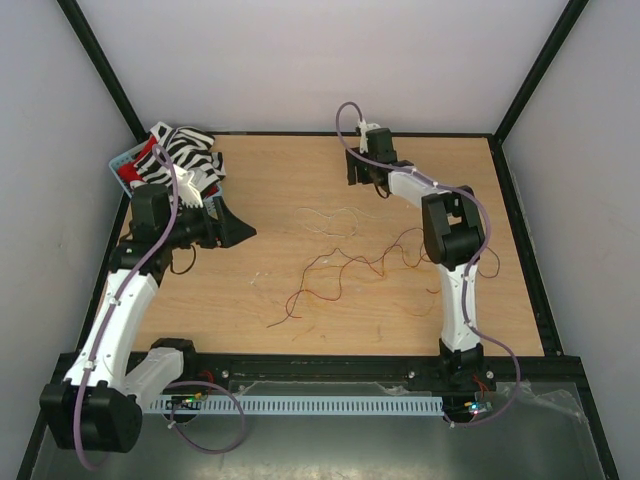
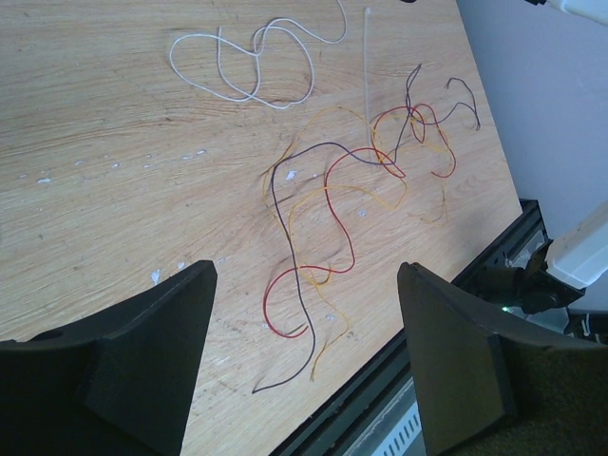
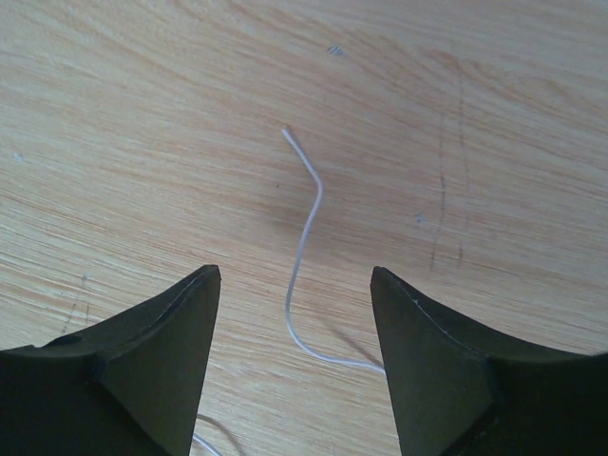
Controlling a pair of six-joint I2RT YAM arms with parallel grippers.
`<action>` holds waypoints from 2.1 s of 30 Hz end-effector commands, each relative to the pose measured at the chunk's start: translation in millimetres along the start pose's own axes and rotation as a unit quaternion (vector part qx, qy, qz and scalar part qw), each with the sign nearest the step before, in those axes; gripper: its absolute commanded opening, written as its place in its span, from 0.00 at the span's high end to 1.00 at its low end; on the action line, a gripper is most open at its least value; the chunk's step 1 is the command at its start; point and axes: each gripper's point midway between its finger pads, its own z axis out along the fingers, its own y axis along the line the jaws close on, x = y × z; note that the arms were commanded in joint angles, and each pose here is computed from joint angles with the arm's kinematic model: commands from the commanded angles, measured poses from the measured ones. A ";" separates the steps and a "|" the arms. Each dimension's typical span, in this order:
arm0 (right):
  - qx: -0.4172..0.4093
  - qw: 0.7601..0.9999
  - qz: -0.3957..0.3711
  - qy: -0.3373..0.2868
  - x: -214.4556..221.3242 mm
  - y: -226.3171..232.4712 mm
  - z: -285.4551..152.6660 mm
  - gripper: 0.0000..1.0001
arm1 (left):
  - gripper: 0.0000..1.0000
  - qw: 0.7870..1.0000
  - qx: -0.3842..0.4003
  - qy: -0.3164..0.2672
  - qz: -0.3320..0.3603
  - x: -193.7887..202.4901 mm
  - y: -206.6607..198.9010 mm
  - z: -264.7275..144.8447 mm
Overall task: Zip-tie the wires
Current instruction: Pick up the cable at the center of the board.
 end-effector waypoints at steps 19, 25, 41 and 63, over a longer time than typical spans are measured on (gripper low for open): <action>0.008 0.997 -0.045 -0.055 -61.1 5.1 -48.6 1.00 | 0.14 0.998 0.048 -0.041 0.005 -30.5 -34.7 -15.7; -0.015 0.987 -0.050 -0.151 -131.9 19.6 -126.1 1.00 | 0.08 0.995 0.055 -0.079 -0.005 -57.4 -43.7 -16.5; -0.109 0.924 -0.103 -0.353 -213.1 61.9 -327.5 1.00 | 0.14 0.969 0.213 -0.125 0.012 -159.7 -144.5 -3.4; -0.277 0.855 -0.128 -0.420 -150.5 113.2 -398.5 1.00 | 0.32 0.949 0.294 -0.110 0.030 -162.3 -248.4 110.8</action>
